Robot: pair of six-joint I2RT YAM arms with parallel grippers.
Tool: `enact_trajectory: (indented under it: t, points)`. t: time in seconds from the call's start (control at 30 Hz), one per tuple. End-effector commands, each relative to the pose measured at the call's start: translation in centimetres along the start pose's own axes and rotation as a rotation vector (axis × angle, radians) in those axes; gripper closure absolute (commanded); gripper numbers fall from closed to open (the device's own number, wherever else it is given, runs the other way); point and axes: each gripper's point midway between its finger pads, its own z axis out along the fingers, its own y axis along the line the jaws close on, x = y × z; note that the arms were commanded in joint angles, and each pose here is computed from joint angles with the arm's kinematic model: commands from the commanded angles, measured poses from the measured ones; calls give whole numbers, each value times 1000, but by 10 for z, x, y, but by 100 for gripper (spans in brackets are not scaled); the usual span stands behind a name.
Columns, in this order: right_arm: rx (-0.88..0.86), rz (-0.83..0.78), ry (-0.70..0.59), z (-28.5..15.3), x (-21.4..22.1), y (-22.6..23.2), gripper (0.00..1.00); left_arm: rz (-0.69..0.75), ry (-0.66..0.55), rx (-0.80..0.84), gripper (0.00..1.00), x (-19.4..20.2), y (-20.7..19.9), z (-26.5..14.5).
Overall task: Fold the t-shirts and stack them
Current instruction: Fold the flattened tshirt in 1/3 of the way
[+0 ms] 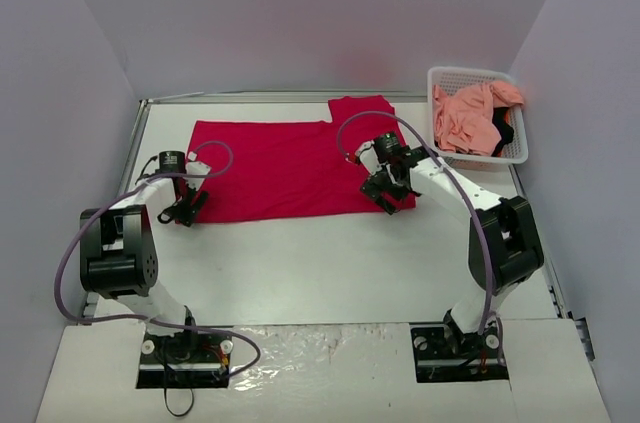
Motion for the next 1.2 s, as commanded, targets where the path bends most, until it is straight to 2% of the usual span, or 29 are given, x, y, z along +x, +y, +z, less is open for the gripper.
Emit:
enact_trajectory:
  t: [0.0,0.1,0.13,0.23,0.47,0.57,0.6,0.63,0.73,0.8,0.87,0.93,1.17]
  points:
    - [-57,21,49,9,16,10,10,7,53,33,34,9,-5,9]
    - [-81,27,85,21,24,12,10,6,48,21,64,6,-2,9]
    - [-96,29,99,26,28,13,10,7,46,16,80,5,0,8]
    - [-123,30,122,34,32,19,10,6,46,1,97,2,4,6]
    - [-167,38,181,51,49,25,13,7,37,1,97,-1,7,2]
    - [-190,45,200,57,57,27,22,7,36,-1,97,-1,7,1]
    - [-194,50,204,58,60,25,32,7,37,1,97,-1,7,1]
    - [-198,57,209,59,63,24,52,7,37,1,97,-1,7,1]
    - [-211,73,226,61,70,23,82,8,41,2,97,0,6,2]
    - [-214,77,225,57,72,22,87,8,39,1,97,0,7,1]
    - [-216,82,222,52,74,21,97,8,42,3,97,0,6,0]
    - [-219,80,225,47,77,21,100,7,42,6,97,1,6,-3]
    - [-217,75,218,22,81,18,100,27,21,15,97,3,7,-24]
